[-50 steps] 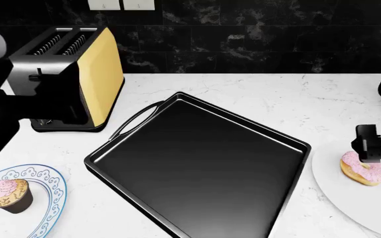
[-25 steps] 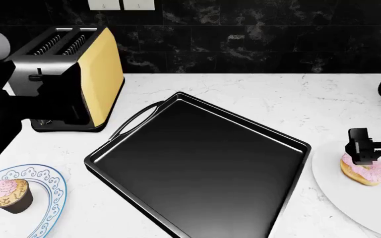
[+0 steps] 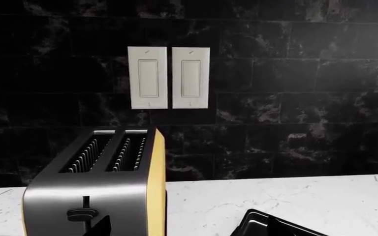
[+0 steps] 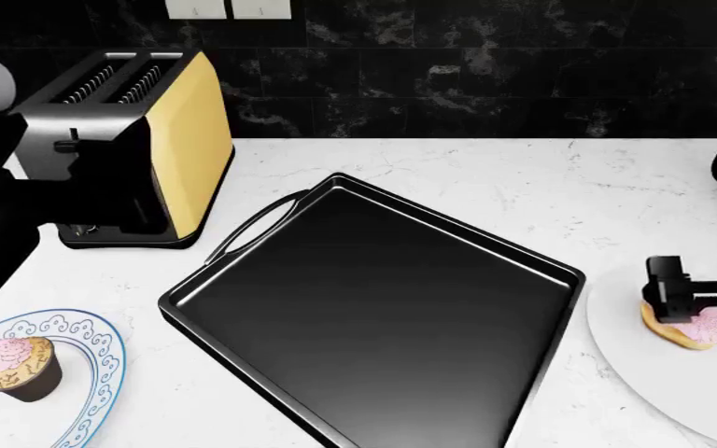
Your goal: Move the dessert items from the plate to the tray.
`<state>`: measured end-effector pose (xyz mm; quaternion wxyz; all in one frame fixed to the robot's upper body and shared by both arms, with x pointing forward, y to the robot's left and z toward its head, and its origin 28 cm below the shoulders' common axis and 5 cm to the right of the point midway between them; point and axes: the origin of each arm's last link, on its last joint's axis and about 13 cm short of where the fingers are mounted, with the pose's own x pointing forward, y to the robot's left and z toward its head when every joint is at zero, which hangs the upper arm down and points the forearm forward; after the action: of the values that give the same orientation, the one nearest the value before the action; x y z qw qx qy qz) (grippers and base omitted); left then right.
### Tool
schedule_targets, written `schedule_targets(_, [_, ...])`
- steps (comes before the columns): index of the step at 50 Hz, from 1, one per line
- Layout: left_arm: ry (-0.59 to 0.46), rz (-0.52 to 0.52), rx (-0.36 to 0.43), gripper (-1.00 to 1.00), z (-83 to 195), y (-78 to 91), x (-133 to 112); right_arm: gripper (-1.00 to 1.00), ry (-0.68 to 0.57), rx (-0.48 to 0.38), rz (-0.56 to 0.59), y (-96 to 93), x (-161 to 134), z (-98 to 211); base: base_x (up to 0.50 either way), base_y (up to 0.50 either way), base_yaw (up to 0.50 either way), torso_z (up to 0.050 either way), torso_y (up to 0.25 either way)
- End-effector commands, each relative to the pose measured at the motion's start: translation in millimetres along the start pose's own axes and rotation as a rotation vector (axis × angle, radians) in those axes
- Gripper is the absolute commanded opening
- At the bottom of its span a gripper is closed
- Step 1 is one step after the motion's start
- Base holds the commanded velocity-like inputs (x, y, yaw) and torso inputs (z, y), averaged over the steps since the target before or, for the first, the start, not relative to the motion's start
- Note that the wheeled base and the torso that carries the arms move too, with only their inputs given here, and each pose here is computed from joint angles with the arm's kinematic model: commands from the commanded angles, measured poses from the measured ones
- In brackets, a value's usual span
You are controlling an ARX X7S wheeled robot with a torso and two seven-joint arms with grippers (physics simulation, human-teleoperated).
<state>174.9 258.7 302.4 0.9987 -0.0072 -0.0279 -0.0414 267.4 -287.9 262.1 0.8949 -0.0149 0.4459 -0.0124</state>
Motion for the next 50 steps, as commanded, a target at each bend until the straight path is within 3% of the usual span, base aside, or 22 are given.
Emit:
schedule_targets(1, [-0.004, 0.001, -0.004, 1.0, 0, -0.1, 0, 1.0, 0.012, -0.002, 0.008, 0.2, 9, -6, 0.0, 0.0, 0.0, 0.0, 0.0])
schedule_targets(15, [-0.001, 0.007, -0.002, 1.0, -1, 0.0, 0, 1.0, 0.011, -0.014, 0.018, 1.6, 11, -5, 0.0, 0.0, 0.0, 0.0, 0.0])
schedule_targets(16, [-0.001, 0.008, -0.001, 1.0, -1, 0.1, -1, -1.0, 0.011, -0.014, 0.017, 1.4, 11, -5, 0.0, 0.0, 0.0, 0.0, 0.0])
schedule_targets(30, [0.003, 0.012, -0.002, 1.0, -3, 0.9, 1, -1.0, 0.0, -0.022, 0.013, 1.4, 0, 0, 0.0, 0.0, 0.0, 0.0, 0.0])
schedule_targets(41, [0.003, 0.01, -0.002, 1.0, -4, 0.3, 2, -1.0, -0.101, -0.077, -0.037, -2.5, -59, 28, 0.0, 0.0, 0.0, 0.0, 0.0])
schedule_targets(50, [0.004, 0.008, -0.007, 1.0, -5, 0.6, 2, -1.0, -0.158, -0.122, -0.045, -2.1, -79, 51, 0.0, 0.0, 0.0, 0.0, 0.0])
